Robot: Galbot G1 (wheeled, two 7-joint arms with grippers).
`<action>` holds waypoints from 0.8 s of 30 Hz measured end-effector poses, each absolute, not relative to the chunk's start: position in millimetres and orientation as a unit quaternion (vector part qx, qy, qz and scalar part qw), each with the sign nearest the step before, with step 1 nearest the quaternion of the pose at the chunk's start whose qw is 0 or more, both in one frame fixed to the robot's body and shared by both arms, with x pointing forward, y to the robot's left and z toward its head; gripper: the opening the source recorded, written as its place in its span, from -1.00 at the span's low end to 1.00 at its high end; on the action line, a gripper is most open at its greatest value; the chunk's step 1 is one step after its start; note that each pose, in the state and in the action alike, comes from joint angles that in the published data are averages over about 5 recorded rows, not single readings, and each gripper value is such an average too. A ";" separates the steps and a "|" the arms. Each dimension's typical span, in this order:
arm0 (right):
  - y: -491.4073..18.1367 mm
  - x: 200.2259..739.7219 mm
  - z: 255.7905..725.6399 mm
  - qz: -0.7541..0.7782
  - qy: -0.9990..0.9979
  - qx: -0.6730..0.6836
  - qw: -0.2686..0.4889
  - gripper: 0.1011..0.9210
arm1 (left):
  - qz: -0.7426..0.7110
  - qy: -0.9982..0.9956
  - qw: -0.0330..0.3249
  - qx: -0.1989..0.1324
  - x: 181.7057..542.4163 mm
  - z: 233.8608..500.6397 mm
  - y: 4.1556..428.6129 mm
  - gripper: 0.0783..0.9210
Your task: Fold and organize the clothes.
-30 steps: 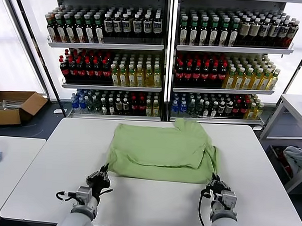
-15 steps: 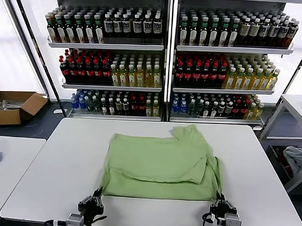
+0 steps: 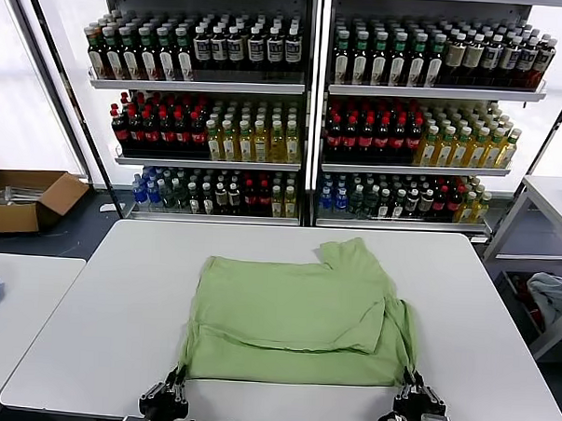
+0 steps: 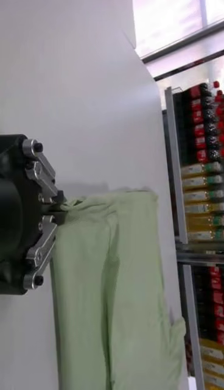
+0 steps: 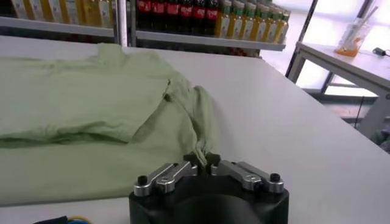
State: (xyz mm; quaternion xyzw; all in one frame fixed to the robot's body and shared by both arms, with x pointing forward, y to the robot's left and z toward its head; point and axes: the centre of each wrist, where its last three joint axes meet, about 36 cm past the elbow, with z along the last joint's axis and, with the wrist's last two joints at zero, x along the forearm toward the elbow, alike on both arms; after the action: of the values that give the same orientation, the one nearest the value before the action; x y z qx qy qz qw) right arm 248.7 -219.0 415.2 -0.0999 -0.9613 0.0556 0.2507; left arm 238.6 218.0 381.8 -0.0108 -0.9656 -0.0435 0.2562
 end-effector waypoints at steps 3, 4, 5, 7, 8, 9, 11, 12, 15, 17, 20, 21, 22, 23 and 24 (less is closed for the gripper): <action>-219.2 246.5 422.8 0.053 -0.962 -0.102 0.247 -0.13 | -0.039 -0.966 0.254 -0.011 238.0 384.2 215.0 -0.39; -219.3 246.2 426.2 0.051 -0.963 -0.103 0.244 -0.07 | -0.037 -0.967 0.253 -0.011 237.8 385.4 213.8 -0.33; -219.4 246.1 430.1 0.050 -0.964 -0.103 0.240 0.00 | -0.035 -0.967 0.251 -0.011 237.3 386.7 212.5 -0.27; -220.0 246.5 438.9 0.046 -0.966 -0.105 0.230 0.14 | -0.031 -0.969 0.246 -0.011 236.4 390.3 209.7 -0.12; -220.4 247.1 443.5 0.043 -0.968 -0.105 0.224 0.21 | -0.028 -0.970 0.243 -0.012 236.2 392.6 208.4 -0.06; -221.1 247.9 447.7 0.040 -0.969 -0.107 0.217 0.27 | -0.025 -0.971 0.239 -0.012 236.2 395.4 207.1 0.02; -223.4 250.4 455.6 0.033 -0.973 -0.110 0.203 0.40 | -0.020 -0.974 0.226 -0.011 237.2 402.2 205.1 0.15; -225.0 252.3 458.8 0.029 -0.974 -0.111 0.195 0.46 | -0.017 -0.976 0.219 -0.011 238.0 405.9 204.3 0.23; -232.0 260.8 467.4 0.017 -0.978 -0.115 0.171 0.65 | -0.009 -0.981 0.194 -0.010 241.6 416.4 203.1 0.43; -237.9 268.6 472.1 0.007 -0.981 -0.117 0.154 0.73 | -0.004 -0.984 0.178 -0.009 245.4 421.8 203.0 0.56; -248.5 282.9 477.0 -0.006 -0.985 -0.114 0.129 0.76 | 0.002 -0.988 0.154 -0.010 253.5 428.1 203.5 0.71; -252.5 288.2 478.2 -0.009 -0.986 -0.112 0.121 0.76 | 0.003 -0.989 0.146 -0.011 256.8 430.1 204.0 0.74; -256.9 294.2 479.4 -0.011 -0.988 -0.109 0.113 0.76 | 0.004 -0.990 0.138 -0.012 260.1 431.9 204.6 0.75; -261.2 300.5 480.5 -0.011 -0.989 -0.104 0.105 0.76 | 0.004 -0.991 0.131 -0.014 263.7 433.5 205.6 0.76; -265.4 306.9 481.3 -0.010 -0.990 -0.100 0.097 0.76 | 0.004 -0.992 0.125 -0.017 267.6 434.8 206.7 0.76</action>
State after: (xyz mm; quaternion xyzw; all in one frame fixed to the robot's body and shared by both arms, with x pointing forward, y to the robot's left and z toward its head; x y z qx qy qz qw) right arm 306.9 -265.4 481.3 -0.0996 -0.9902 -0.0104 0.0973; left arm 267.6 206.7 434.8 -0.0167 -0.9920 0.0041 0.1250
